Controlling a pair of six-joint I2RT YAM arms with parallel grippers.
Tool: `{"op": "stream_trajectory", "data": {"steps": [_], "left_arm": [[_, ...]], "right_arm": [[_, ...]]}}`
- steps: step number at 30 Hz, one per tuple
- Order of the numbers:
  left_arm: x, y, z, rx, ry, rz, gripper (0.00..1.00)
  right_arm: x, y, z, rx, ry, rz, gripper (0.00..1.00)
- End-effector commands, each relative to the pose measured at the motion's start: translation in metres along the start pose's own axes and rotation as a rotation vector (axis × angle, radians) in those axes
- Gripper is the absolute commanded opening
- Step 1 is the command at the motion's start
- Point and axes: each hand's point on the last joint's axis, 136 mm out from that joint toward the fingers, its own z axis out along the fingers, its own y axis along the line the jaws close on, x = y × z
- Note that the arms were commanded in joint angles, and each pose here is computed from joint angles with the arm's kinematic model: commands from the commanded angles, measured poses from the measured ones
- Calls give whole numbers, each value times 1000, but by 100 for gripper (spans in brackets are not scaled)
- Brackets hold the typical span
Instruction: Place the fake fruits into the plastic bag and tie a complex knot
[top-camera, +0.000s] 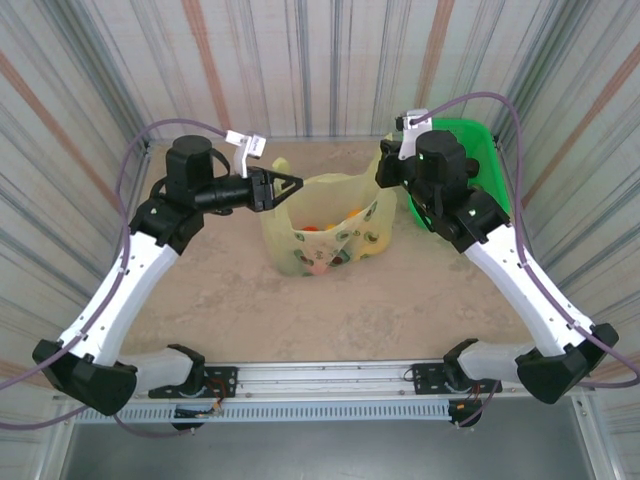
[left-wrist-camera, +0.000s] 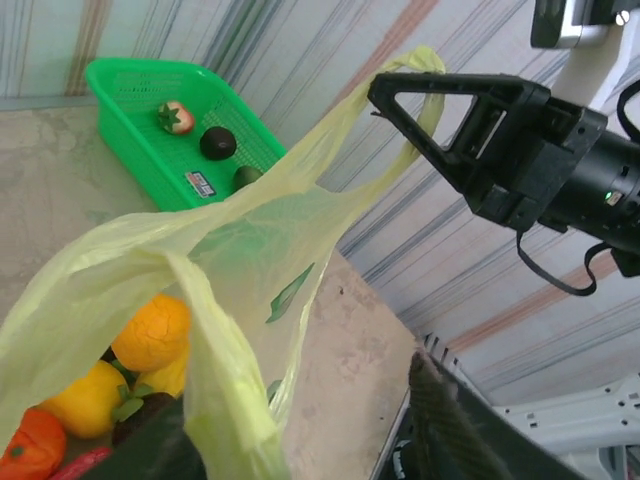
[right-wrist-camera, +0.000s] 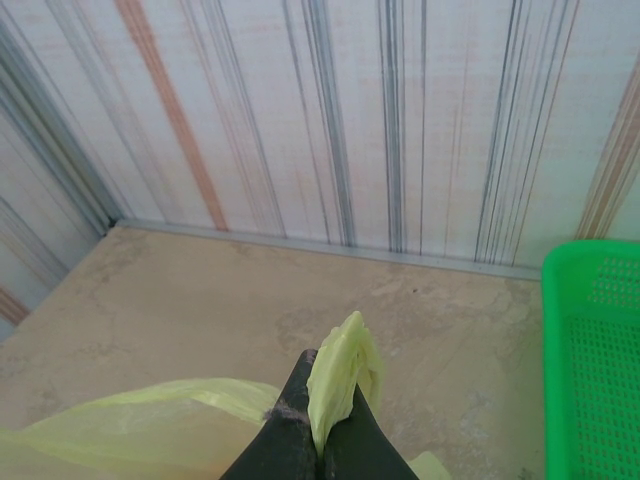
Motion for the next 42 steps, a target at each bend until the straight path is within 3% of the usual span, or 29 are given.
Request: {"op": "stream_trajectory", "data": {"steps": [1, 7, 14, 21, 33, 35, 39, 42], "left_arm": [[-27, -5, -14, -77, -90, 138, 29], [-54, -18, -25, -101, -157, 177, 1], [-69, -35, -37, -95, -198, 206, 0], [-52, -22, -30, -112, -178, 183, 0], [-38, -29, -32, -93, -235, 218, 0], [-35, -28, -28, -92, -222, 213, 7], [-27, -24, -28, -105, -192, 231, 44], [-17, -16, -33, -149, -180, 259, 58]], "right_arm": [[-11, -3, -12, -6, -42, 27, 0], [-17, -5, -17, -5, -56, 16, 0], [-33, -7, -26, -10, -91, 6, 0], [-30, -9, -26, -18, -83, -1, 0], [-31, -19, -25, -23, -67, 0, 0], [-28, -21, -23, -24, -57, 10, 0], [-30, -18, -24, -56, -58, 6, 0], [-32, -13, -26, -82, -62, -11, 0]]}}
